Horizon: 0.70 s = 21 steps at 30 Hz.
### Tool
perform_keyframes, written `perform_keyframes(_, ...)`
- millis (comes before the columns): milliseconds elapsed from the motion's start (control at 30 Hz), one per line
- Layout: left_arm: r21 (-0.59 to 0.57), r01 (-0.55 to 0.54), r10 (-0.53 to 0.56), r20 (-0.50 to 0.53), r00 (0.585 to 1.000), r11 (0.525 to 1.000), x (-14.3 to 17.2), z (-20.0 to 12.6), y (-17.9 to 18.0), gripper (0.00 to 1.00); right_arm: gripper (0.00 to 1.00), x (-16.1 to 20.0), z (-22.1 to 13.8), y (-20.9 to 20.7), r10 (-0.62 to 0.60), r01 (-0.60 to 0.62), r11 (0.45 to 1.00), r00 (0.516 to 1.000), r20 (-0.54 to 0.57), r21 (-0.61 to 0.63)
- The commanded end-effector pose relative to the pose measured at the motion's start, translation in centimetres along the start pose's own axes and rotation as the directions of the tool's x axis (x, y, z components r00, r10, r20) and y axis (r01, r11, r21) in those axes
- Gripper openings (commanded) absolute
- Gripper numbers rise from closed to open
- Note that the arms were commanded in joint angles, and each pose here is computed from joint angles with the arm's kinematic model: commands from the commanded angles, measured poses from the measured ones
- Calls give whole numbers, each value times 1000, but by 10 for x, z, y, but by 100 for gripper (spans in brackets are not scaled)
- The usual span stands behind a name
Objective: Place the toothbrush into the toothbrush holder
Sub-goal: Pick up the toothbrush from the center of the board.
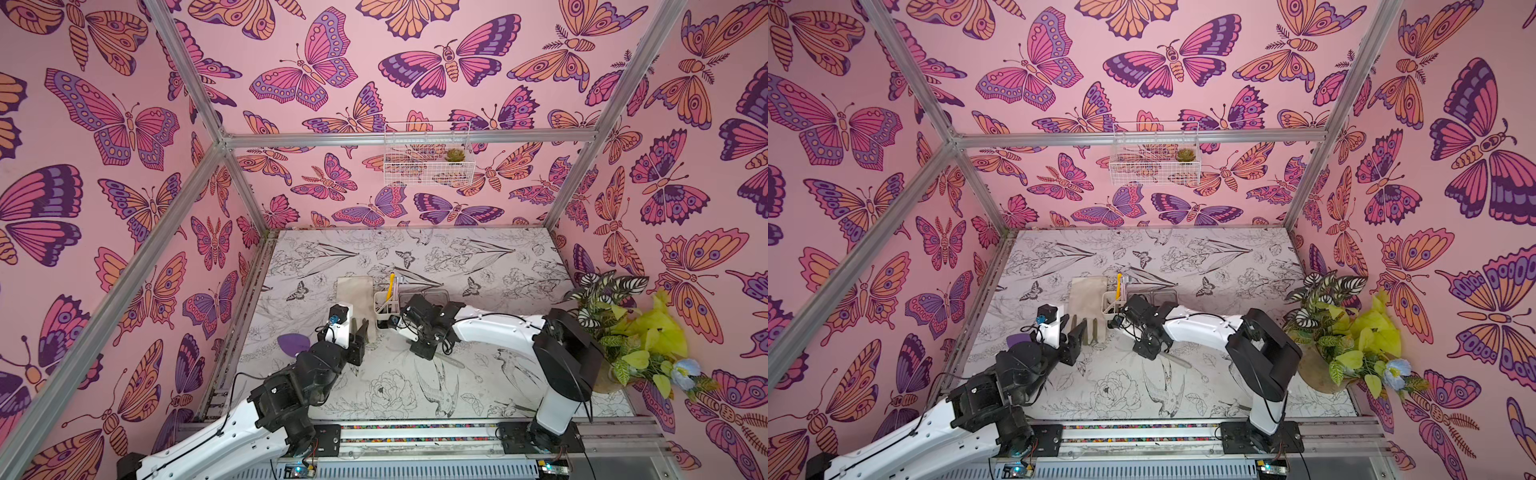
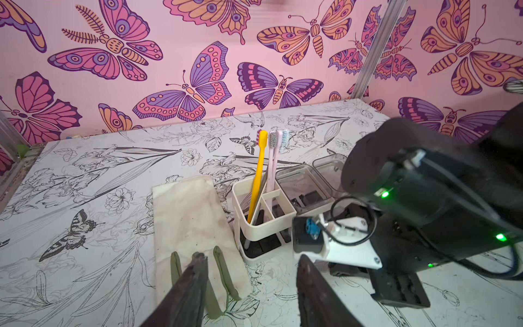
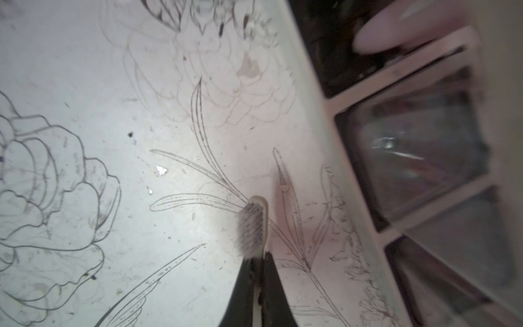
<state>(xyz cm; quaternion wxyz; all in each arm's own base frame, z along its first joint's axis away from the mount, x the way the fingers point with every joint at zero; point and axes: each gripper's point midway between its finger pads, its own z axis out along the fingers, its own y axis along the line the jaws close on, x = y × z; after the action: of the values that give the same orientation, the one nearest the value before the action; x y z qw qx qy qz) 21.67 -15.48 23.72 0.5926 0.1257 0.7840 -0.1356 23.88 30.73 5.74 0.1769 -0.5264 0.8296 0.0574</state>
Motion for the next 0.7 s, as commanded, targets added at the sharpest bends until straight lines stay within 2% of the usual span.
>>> perform_keyframes(0,19,1,-1,6,1000,1000,-8,0,-4,53,0,-24,-33,-14,67,-76,995,988,142,61)
perform_keyframes(300,91,29,-29,-5,1000,995,-14,0,-18,53,0,-49,-113,-28,126,-183,978,905,407,104)
perform_keyframes(500,209,47,-37,-54,998,977,-26,3,-47,54,0,-55,-145,-21,130,-185,981,844,520,55)
perform_keyframes(667,260,37,-12,-94,996,965,-34,8,-65,54,0,-53,-157,-22,135,-200,978,823,551,60)
